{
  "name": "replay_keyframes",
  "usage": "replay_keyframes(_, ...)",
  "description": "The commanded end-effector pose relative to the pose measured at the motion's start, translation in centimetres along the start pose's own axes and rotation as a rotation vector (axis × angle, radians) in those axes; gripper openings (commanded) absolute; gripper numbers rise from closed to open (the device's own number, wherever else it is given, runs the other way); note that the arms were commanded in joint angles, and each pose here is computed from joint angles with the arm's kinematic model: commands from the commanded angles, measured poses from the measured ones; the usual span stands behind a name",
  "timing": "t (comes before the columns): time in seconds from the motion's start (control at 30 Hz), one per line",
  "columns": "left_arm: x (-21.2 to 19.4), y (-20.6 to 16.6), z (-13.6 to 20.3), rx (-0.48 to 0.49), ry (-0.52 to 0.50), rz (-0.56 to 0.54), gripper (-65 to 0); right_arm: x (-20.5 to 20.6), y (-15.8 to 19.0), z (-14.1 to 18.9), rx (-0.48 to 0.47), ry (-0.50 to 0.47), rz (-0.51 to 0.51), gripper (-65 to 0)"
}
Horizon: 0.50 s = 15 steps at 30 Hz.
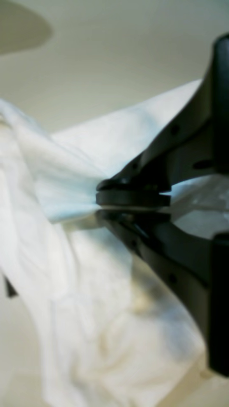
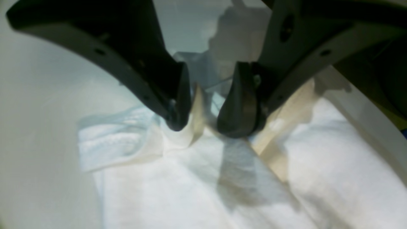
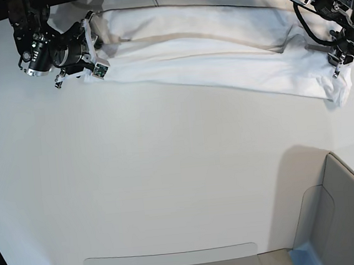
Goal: Layout the t-shirt on the table in an organized manner, then fold the t-shirt properly
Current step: 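Pull the hem end with the left gripper away from the right gripper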
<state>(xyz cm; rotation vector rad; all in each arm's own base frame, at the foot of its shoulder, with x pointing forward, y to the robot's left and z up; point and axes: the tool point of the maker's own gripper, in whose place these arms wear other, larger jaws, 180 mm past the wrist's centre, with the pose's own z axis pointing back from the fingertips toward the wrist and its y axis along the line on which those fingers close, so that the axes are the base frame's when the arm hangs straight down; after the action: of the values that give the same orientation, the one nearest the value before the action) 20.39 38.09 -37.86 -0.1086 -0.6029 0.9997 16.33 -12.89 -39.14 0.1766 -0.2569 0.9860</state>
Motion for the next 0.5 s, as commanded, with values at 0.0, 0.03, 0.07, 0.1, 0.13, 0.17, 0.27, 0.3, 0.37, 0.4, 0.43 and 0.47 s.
replay_keyframes(0.0, 1.1, 0.0, 0.6, -0.011, -0.046, 0.023, -62.9, 0.2, -0.3, 0.4, -0.011, -0.010, 0.023, -43.4)
replay_keyframes(0.03, 0.5, 0.4, 0.5, -0.011, -0.041, 0.053, -62.9, 0.2, -0.3, 0.4, -0.011, -0.010, 0.023, -43.4)
replay_keyframes(0.07, -0.1, 0.9, 0.5, -0.008, -0.039, 0.086, -62.9, 0.2, -0.3, 0.4, -0.011, -0.010, 0.023, -43.4)
replay_keyframes(0.1, -0.4, 1.5, 0.6, -0.003, -0.041, 0.117, -62.9, 0.2, -0.3, 0.4, -0.011, -0.010, 0.023, -43.4)
replay_keyframes(0.13, -0.7, 2.1, 0.7, 0.002, -0.046, 0.146, -62.9, 0.2, -0.3, 0.4, -0.011, -0.010, 0.023, -43.4)
replay_keyframes(0.17, -1.0, 2.8, 0.9, 0.009, -0.051, 0.177, -62.9, 0.2, -0.4, 0.4, -0.012, -0.010, 0.022, -43.4)
replay_keyframes(0.27, -1.3, 4.5, 1.9, 0.030, -0.092, 0.258, -63.0, 0.1, -0.4, 0.5, -0.013, -0.009, 0.019, -43.4)
replay_keyframes(0.3, -1.2, 4.8, 2.4, 0.036, -0.108, 0.268, -63.0, 0.1, -0.3, 0.4, -0.012, -0.008, 0.019, -43.4)
replay_keyframes(0.37, -0.6, 4.7, 3.1, 0.040, -0.136, 0.257, -63.0, 0.1, -0.4, 0.5, -0.012, -0.007, 0.019, -43.4)
replay_keyframes(0.4, -0.3, 4.6, 3.4, 0.041, -0.149, 0.247, -63.0, 0.1, -0.4, 0.5, -0.014, -0.007, 0.020, -43.4)
replay_keyframes(0.43, 0.0, 4.5, 3.7, 0.042, -0.160, 0.241, -63.0, 0.1, -0.4, 0.5, -0.013, -0.007, 0.021, -43.4)
replay_keyframes(0.47, 0.2, 4.4, 3.9, 0.040, -0.170, 0.236, -63.0, 0.2, -0.3, 0.4, -0.012, -0.008, 0.023, -43.4)
